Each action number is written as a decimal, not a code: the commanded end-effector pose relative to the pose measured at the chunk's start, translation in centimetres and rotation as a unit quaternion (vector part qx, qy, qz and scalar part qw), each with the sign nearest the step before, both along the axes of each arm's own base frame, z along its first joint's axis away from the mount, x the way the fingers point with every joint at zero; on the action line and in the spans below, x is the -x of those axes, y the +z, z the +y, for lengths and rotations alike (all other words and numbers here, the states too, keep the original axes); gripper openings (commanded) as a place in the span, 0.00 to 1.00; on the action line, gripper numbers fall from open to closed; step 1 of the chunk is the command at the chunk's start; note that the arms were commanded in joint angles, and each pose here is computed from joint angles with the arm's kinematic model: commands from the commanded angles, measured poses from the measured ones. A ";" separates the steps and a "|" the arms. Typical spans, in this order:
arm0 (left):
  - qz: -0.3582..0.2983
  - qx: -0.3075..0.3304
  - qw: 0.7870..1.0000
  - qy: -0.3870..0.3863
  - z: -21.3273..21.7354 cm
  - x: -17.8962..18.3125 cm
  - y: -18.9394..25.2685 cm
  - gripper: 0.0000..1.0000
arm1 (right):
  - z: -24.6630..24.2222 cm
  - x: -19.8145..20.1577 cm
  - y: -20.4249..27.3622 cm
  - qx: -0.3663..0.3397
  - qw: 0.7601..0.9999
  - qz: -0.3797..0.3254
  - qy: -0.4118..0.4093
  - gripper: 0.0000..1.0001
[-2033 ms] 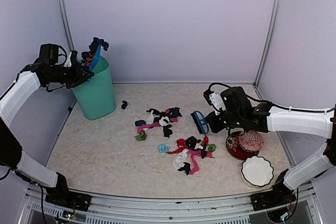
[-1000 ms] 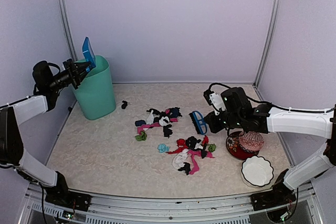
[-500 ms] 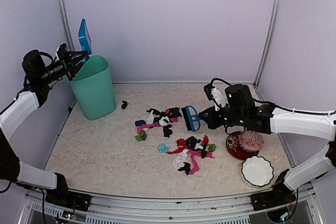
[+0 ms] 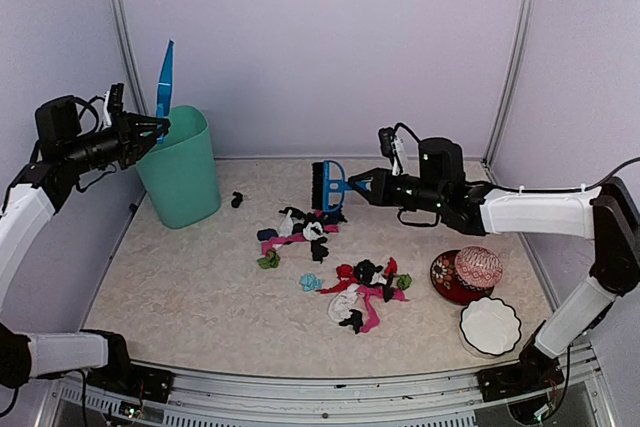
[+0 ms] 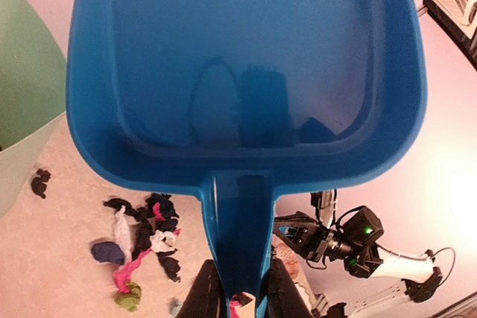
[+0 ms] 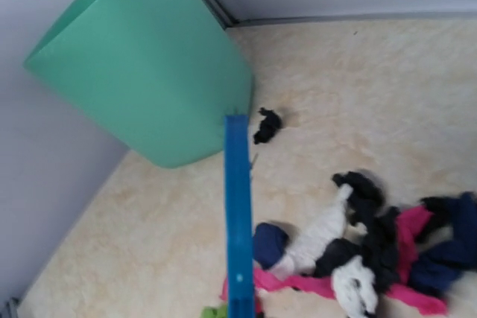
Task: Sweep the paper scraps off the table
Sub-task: Sweep the paper scraps at the center of the board.
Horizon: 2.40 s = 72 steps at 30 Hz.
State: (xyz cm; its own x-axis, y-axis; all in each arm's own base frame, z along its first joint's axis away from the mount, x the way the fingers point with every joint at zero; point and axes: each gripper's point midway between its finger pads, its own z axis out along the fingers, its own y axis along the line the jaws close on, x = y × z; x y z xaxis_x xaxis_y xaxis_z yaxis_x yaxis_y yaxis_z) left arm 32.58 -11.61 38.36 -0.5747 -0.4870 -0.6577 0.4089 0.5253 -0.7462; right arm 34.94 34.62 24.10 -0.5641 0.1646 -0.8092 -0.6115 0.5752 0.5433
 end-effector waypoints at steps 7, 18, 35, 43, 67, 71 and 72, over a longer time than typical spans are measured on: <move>0.015 -0.122 0.991 0.048 1.5 1.3 -5.0 0.00 | 5.9 -5.1 -3.5 -0.122 0.987 0.104 -0.030 0.00; 0.034 -0.172 0.982 0.065 2.2 2.4 -6.9 0.00 | 15.5 -9.3 -7.3 -0.205 0.963 0.172 -0.037 0.00; 0.063 -0.185 0.979 0.053 1.9 4.0 -8.8 0.00 | 23.2 -15.1 -12.9 -0.263 0.935 0.213 -0.109 0.00; 0.063 -0.193 0.978 0.052 1.6 4.5 -8.7 0.00 | 22.8 -15.7 -14.9 -0.229 0.937 0.212 -0.154 0.00; 0.052 -0.210 0.975 0.051 1.5 4.7 -8.2 0.00 | 11.6 -12.4 -14.0 -0.008 0.963 0.196 -0.186 0.00; 0.056 -0.213 0.974 0.050 1.6 4.7 -8.5 0.00 | 7.7 -10.6 -14.0 0.010 0.962 0.194 -0.191 0.00; 0.057 -0.213 0.974 0.049 1.5 4.7 -8.6 0.00 | 6.8 -10.1 -14.1 0.015 0.962 0.195 -0.191 0.00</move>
State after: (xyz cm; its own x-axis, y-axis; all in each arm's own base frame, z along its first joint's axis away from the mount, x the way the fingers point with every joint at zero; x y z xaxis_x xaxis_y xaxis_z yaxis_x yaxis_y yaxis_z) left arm 27.96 -10.03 29.11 -0.6337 -0.2602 -0.7285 0.2498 0.8225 -0.5110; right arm 46.46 44.76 9.35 -0.7308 0.4442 -0.5183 -0.0811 0.6974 0.7121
